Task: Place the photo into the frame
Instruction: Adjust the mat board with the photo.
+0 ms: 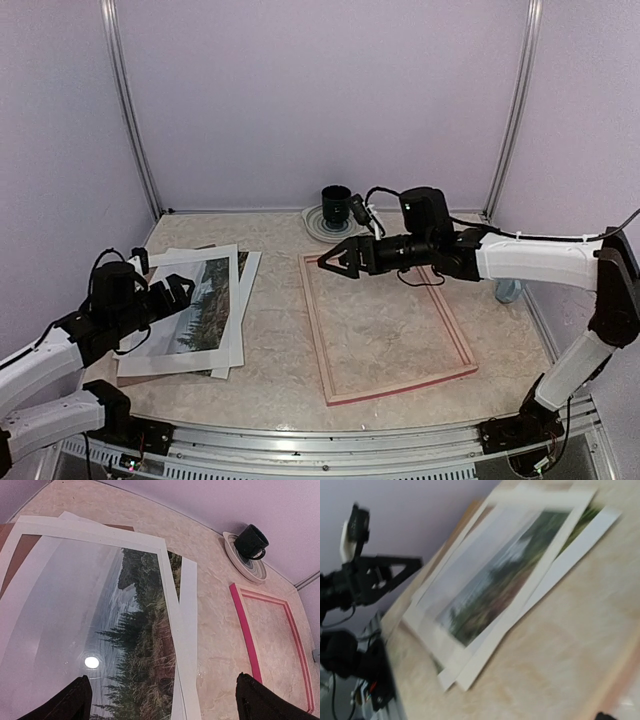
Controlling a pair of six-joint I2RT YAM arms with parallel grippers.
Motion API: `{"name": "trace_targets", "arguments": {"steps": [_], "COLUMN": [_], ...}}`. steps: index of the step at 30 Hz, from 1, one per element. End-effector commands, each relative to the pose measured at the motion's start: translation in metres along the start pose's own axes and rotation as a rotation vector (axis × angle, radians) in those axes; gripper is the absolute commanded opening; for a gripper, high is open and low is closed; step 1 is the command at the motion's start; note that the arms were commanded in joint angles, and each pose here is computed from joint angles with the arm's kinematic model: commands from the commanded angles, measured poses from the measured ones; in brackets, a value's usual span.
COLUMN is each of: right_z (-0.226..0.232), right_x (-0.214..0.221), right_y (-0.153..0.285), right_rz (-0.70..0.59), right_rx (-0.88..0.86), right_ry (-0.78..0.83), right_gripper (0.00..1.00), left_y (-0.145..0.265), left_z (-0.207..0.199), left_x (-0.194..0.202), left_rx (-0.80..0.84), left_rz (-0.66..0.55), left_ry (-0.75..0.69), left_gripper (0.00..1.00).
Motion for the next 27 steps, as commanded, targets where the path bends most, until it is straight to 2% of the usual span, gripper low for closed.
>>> {"name": "trace_targets", "arguments": {"steps": [1, 12, 27], "right_z": [0.024, 0.039, 0.033], "right_x": [0.02, 0.065, 0.112], "right_y": [-0.051, -0.137, -0.175], "right_rz": [0.096, 0.243, 0.328], "right_rx": [-0.034, -0.035, -0.004], "right_ry": [-0.036, -0.095, -0.133], "right_gripper": [0.99, 0.97, 0.96], "left_y": [-0.001, -0.013, -0.031], "left_z": [0.001, 0.003, 0.003], "left_x": [0.007, 0.038, 0.063], "left_rx": [0.007, 0.017, 0.015], "left_rz": [-0.033, 0.012, 0.064], "left_ry": [0.051, 0.075, 0.073], "left_gripper": [0.99, 0.99, 0.99]}}
Point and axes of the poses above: each gripper's point midway between its finger pads, its own y axis back along the fingers, its own z axis along the line the jaws close on, x = y × z, the point moved 6 cm from there along y, back along the fingers, and after that the axes turned 1 degree about -y, right-handed, at the moved point
